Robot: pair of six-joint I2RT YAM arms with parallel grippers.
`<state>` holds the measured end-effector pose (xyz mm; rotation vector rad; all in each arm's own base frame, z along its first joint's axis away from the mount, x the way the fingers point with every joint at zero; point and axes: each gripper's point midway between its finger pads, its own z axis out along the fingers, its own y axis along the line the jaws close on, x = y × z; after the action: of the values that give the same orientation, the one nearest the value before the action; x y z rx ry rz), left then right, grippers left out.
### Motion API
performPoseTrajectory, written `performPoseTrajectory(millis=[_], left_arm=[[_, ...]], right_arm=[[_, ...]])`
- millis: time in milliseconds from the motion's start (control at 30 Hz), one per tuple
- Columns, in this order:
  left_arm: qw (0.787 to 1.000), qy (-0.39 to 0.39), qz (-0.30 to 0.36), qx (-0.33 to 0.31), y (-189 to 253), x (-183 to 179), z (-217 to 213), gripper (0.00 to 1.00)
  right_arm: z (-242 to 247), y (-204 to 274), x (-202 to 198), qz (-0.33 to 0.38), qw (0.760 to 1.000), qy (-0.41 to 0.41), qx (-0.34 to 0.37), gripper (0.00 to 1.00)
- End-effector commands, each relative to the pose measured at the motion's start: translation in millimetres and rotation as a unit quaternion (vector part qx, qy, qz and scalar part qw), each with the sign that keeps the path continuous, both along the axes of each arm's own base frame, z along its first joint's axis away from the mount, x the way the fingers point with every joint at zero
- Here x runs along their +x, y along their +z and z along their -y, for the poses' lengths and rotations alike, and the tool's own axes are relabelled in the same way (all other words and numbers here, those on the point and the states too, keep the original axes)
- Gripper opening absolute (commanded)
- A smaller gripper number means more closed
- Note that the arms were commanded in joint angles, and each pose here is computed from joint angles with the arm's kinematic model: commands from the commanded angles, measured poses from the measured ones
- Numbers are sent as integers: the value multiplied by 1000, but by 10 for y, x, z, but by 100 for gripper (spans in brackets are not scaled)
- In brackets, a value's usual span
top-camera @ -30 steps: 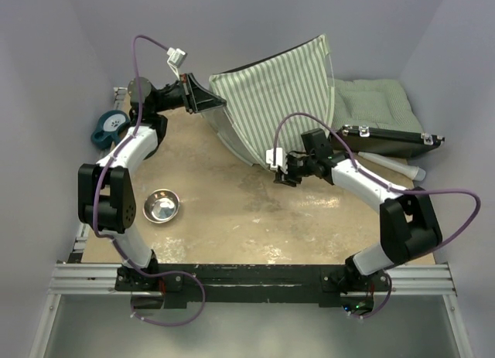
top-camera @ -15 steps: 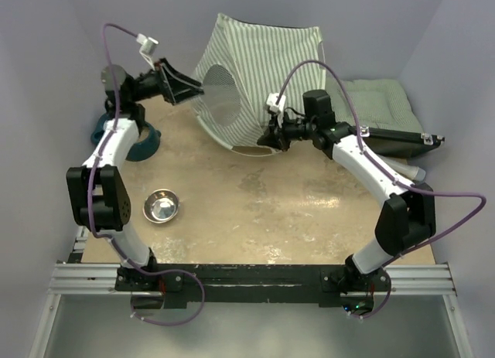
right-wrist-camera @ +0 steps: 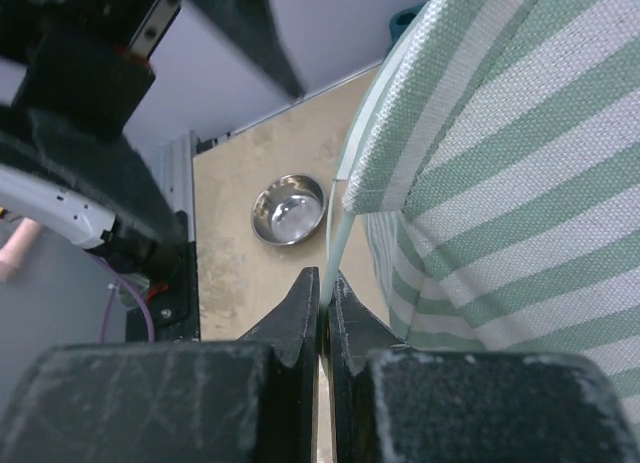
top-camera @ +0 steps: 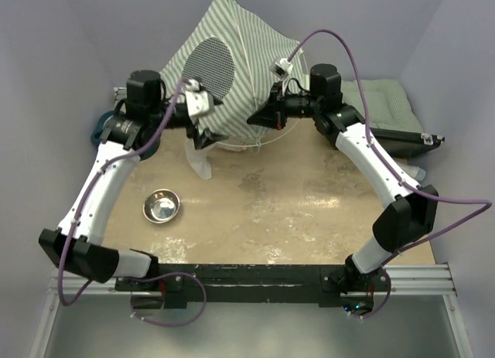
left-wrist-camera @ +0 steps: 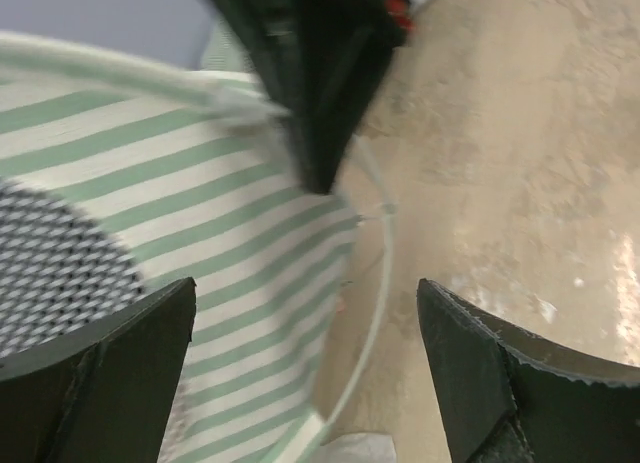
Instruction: Set up the pet tent
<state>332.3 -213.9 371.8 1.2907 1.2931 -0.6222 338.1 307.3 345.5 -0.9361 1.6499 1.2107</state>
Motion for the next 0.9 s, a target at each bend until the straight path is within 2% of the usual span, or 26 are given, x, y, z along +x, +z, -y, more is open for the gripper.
performPoseTrajectory(millis=[0,133,300,467,633,700,767,800,833,867], left_arm=[[991,-28,71,106,-298,-253,18,89],[985,-59,69,145,-450,-350,84,70],[976,-89,66,190,-684,-451,160,59],[970,-84,69,215,-897,-403,201,57],[965,-58,89,240,-1082,-227,200,44],[965,-54,93,240,-1089,-177,205,33],[969,-48,87,228,-1044,-166,241,13],[971,-47,82,219,-1017,-166,265,5],[974,-44,74,209,-989,-179,284,0],[976,-41,69,200,-964,-178,303,0]], right_arm=[[-53,474,-40,24,998,19,48,0],[-49,536,-62,18,998,20,54,0],[-43,635,-105,19,998,22,64,0],[-53,669,-129,15,997,30,69,0],[-59,692,-137,17,997,34,73,0],[-57,690,-134,20,997,33,73,0],[-59,719,-140,24,996,36,75,0],[-60,755,-146,27,996,38,76,5],[-63,790,-142,34,996,40,78,13],[-64,850,-143,43,995,42,80,15]])
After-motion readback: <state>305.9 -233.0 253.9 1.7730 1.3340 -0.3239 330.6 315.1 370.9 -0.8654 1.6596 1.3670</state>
